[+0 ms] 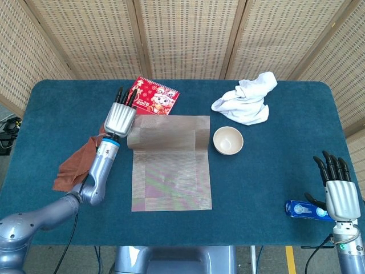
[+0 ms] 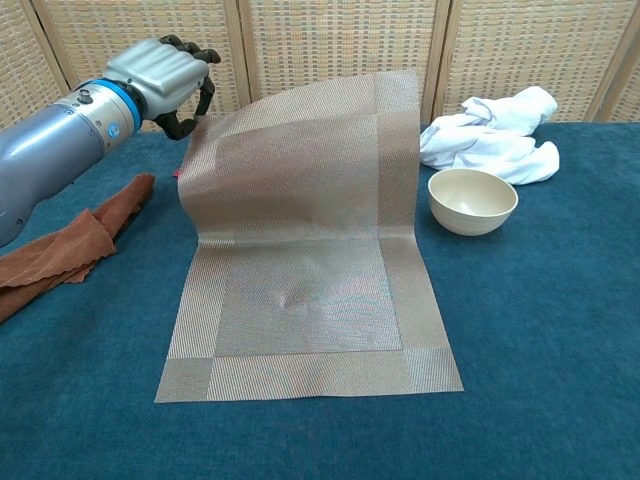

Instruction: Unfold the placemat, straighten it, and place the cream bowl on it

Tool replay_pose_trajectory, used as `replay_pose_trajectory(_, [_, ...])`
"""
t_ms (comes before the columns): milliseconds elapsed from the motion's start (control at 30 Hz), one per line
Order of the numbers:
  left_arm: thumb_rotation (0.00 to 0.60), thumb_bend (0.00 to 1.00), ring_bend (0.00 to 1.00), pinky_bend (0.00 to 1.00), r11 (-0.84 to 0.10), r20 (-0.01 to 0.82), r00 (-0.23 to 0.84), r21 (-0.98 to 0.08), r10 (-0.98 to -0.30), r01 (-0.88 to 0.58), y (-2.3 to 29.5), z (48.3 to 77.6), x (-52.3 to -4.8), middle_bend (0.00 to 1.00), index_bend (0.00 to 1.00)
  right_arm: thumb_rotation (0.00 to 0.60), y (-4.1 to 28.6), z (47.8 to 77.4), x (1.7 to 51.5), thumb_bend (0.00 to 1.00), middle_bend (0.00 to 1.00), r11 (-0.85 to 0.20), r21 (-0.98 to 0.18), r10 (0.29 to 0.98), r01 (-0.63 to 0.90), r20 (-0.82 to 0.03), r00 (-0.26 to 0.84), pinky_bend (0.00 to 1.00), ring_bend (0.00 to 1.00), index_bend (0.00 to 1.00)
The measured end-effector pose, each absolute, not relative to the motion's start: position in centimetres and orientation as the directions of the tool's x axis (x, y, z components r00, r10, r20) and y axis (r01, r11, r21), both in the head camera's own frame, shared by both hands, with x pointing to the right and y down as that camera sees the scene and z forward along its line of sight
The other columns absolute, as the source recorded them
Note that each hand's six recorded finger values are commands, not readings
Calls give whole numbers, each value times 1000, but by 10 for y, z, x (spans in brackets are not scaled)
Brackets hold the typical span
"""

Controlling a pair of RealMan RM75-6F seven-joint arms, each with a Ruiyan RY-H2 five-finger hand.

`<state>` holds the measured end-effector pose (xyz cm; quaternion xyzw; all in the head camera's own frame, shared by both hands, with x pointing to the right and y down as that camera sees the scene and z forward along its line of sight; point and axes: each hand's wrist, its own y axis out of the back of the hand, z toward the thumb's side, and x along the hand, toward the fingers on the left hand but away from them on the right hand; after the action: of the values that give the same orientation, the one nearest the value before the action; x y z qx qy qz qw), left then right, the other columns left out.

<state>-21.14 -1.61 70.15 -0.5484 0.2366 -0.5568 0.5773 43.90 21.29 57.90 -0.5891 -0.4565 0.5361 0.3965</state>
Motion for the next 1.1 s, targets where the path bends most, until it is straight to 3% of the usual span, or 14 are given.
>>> replay_pose_trajectory(167, [600,381,0,0,-206,318,248,-897,-915,391,-22,698,-214,0,400,600,213,579,438,140,0,-266,-958,964,110,-267,9,0,0,126])
replay_pose_trajectory(333, [600,211,0,0,-192,292,233,-907,-927,375,-28,692,-215,0,68,600,214,579,437,139,0,-265,-958,964,108,-266,13,0,0,126])
replay_pose_trajectory(400, [600,173,0,0,-181,277,229,-913,-933,367,-30,689,-216,0,11,600,214,579,436,140,0,-266,-958,964,108,-266,14,0,0,126])
replay_pose_trajectory(733, [600,152,0,0,-179,252,228,-938,-940,296,-20,682,-223,0,0,600,215,580,436,140,0,-277,-955,961,110,-276,17,0,0,126])
replay_pose_trajectory(1100, [600,124,0,0,-232,254,244,-966,-936,114,38,652,-269,0,0,600,216,583,431,140,0,-300,-947,954,114,-297,37,0,0,126])
